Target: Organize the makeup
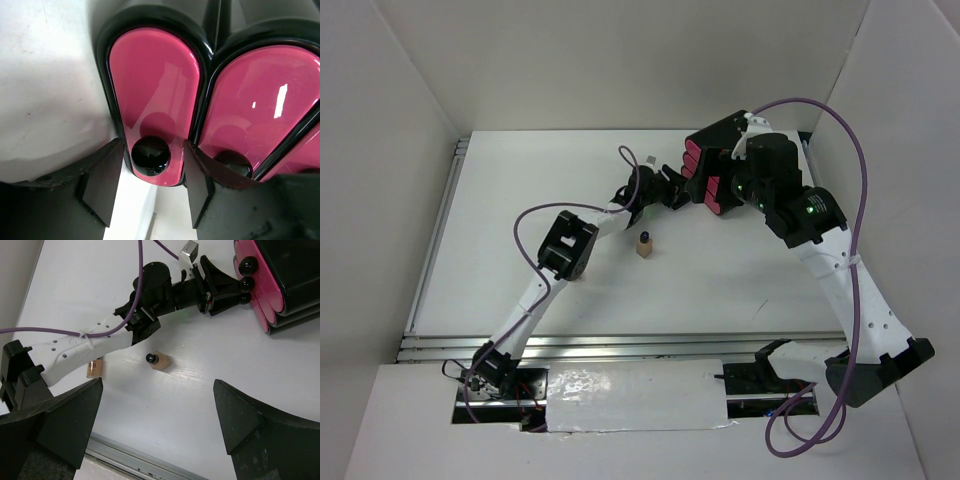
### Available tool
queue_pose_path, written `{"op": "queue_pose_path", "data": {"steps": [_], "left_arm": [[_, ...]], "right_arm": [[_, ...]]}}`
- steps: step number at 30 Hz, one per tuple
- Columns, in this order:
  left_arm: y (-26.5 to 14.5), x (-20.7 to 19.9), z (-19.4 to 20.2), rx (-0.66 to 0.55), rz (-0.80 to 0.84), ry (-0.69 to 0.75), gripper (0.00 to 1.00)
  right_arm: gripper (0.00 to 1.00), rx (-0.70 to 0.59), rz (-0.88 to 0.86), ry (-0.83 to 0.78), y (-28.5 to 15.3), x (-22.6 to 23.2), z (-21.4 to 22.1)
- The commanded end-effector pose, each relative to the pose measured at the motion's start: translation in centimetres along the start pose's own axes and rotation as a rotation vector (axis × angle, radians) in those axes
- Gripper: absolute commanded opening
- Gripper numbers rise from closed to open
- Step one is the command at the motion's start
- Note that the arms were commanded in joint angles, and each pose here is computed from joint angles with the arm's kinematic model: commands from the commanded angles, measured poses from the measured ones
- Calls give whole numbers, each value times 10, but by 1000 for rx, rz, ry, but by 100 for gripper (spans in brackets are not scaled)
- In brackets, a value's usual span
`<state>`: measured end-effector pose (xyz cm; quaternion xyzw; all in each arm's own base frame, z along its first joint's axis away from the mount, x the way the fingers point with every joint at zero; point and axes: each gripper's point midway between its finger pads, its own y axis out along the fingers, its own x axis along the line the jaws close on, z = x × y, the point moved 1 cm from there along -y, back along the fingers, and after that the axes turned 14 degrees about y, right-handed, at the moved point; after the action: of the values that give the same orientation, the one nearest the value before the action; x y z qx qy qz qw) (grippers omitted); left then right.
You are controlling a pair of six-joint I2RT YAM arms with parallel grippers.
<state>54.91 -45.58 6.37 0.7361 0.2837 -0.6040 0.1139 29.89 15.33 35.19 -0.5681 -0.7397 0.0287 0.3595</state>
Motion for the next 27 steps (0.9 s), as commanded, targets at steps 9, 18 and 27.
{"op": "queue_pose_path", "data": {"steps": [9,18,27], "left_arm": [[5,-1,15,0,64,-17,41],[-25,-8,-14,-61,36,25,17],[-84,7,-51,-145,-18,32,16]], "right_arm": [[100,-32,-35,-11,0,7,-7],[100,-24,-39,-6,1,7,-4],[100,-9,-52,0,9,8,0]]}}
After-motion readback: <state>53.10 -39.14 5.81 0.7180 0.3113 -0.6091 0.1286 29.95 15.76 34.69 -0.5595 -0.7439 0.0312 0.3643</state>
